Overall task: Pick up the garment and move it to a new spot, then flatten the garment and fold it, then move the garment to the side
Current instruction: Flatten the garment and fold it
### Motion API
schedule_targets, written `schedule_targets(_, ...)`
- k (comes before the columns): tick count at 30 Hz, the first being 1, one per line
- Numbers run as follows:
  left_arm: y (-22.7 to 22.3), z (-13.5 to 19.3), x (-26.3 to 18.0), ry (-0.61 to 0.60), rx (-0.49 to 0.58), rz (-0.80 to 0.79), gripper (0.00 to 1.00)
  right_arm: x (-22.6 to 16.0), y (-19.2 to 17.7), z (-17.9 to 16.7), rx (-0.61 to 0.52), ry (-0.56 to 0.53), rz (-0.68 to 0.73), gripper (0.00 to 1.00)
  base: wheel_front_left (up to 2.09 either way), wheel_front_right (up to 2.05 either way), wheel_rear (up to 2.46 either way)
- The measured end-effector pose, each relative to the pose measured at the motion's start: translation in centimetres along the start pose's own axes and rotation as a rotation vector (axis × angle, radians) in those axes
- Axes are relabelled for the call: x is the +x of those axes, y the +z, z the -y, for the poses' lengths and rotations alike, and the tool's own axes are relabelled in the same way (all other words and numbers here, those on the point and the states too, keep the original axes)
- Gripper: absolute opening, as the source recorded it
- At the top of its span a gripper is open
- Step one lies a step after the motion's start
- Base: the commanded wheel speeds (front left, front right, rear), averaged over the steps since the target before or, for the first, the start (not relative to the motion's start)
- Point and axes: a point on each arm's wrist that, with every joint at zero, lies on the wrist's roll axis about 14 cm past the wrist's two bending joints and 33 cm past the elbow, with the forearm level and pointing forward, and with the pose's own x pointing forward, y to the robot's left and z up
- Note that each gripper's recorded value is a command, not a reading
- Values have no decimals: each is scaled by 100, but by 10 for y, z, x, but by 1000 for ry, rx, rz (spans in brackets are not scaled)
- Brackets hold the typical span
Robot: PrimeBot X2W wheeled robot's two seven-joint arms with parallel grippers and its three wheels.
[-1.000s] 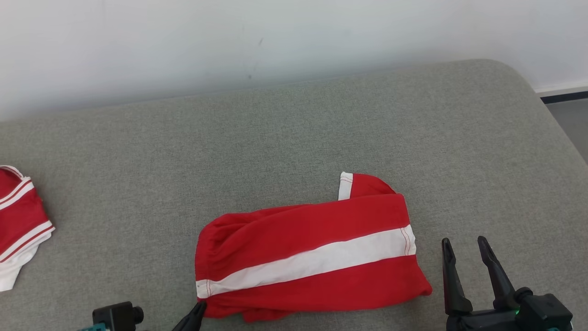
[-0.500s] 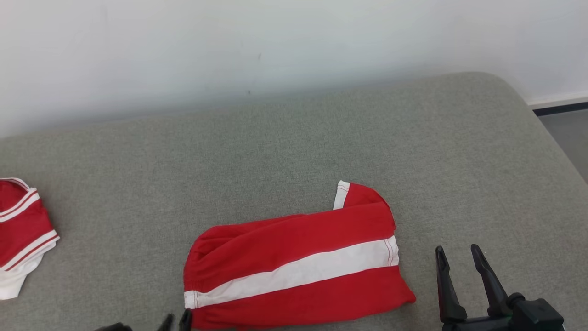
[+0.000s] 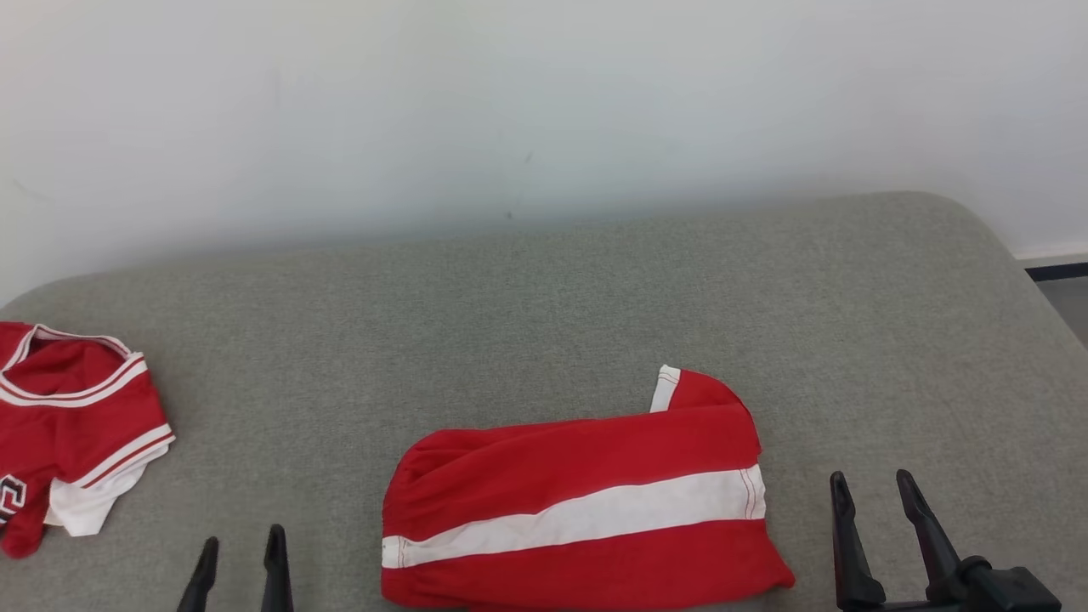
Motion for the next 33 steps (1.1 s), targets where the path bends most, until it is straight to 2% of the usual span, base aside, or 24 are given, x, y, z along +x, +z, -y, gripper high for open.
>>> schedule_targets(6, 22, -16, -18, 57, 83, 93, 100, 4, -5, -6, -2, 27, -15, 100, 0, 0, 0)
schedule_targets(13, 16, -21, -30, 72, 144, 78, 100, 2, -18, -12, 7, 51, -56, 100, 0, 0, 0)
schedule_targets(22, 4, -19, -32, 62, 168, 42, 100, -7, -35, -4, 10, 28, -112, 100, 0, 0, 0)
schedule_targets(33, -2, -7, -25, 25, 158, 24, 100, -7, -33, 1, 10, 11, -106, 100, 0, 0, 0)
